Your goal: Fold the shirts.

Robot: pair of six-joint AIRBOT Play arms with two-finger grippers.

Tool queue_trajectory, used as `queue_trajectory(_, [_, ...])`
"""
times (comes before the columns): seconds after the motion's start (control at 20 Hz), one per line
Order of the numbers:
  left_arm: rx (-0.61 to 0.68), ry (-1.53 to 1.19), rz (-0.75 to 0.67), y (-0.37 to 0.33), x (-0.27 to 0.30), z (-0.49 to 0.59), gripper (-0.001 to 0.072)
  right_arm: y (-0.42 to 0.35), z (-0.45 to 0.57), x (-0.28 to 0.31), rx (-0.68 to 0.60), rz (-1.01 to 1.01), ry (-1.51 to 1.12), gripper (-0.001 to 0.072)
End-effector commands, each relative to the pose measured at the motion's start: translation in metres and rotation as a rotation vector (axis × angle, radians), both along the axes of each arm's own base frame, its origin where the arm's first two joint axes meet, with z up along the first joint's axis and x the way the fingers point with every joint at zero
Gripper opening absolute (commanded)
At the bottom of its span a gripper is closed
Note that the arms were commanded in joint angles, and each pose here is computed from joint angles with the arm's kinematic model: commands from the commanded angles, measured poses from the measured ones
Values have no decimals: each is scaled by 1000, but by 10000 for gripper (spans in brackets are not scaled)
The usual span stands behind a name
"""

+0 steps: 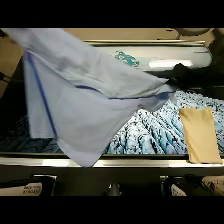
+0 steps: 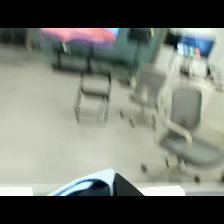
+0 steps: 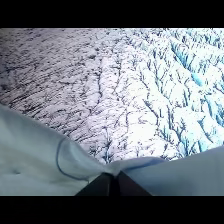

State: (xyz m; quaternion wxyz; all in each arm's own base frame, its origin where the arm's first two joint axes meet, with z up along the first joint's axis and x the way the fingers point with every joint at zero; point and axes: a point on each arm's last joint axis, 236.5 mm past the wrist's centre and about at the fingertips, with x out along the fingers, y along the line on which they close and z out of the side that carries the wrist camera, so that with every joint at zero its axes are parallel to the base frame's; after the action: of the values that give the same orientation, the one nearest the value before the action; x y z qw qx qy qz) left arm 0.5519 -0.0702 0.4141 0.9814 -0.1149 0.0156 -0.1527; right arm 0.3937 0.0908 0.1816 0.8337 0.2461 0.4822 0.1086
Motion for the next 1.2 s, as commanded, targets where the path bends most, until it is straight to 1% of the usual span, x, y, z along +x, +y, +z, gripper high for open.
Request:
queue_trajectory(0.0, [41,359,-196,-97,54,-173,23,-3,-94,44,36,-71,122,18])
queue_trajectory(0.1, [51,603,-291,-134,42,-260,24,-3,-125,49,33,-70,187,18])
queue_trajectory(0.15, [63,736,-339,-146,26,-298,60,-3,-132,50,28,-62,200,18])
queue_trajectory(0.2, [83,847,-376,-150,10,-324,248,-3,-135,50,18,-46,198,18])
queue_trajectory(0.25, [105,964,-387,-143,-9,-345,524,-5,-135,51,3,-35,189,18])
queue_trajectory(0.3, [144,1090,-361,-124,-29,-361,680,-9,-135,51,-18,-29,180,18])
queue_trajectory(0.4, [276,1365,-292,-63,-82,-384,677,-19,-140,47,-83,-4,180,19])
queue_trajectory(0.45, [303,1479,-250,-37,-107,-387,677,-24,-144,43,-115,5,196,19])
queue_trajectory(0.5, [280,1544,-225,-22,-126,-386,676,-30,-148,37,-147,15,221,19])
queue_trajectory(0.6, [197,1558,-170,-14,-157,-388,676,-40,-156,23,-211,49,270,19])
queue_trajectory(0.65, [180,1558,-153,-13,-178,-399,677,-42,-157,19,-227,71,281,19])
queue_trajectory(0.7, [144,1581,-125,-13,-208,-415,677,-41,-158,16,-235,96,287,19])
queue_trajectory(0.85, [19,1627,-122,-27,-293,-457,677,-39,-157,16,-226,102,285,19])
queue_trajectory(0.9, [-23,1622,-105,-30,-308,-467,677,-35,-156,16,-210,102,281,20])
queue_trajectory(1.0, [-151,1583,-76,-43,-316,-484,677,-31,-155,16,-189,105,283,20])
queue_trajectory(1.05, [-195,1583,-67,-47,-318,-491,677,-29,-154,15,-181,108,285,20])
queue_trajectory(1.15, [-201,1584,-43,-49,-317,-509,677,-27,-154,13,-176,116,292,20])
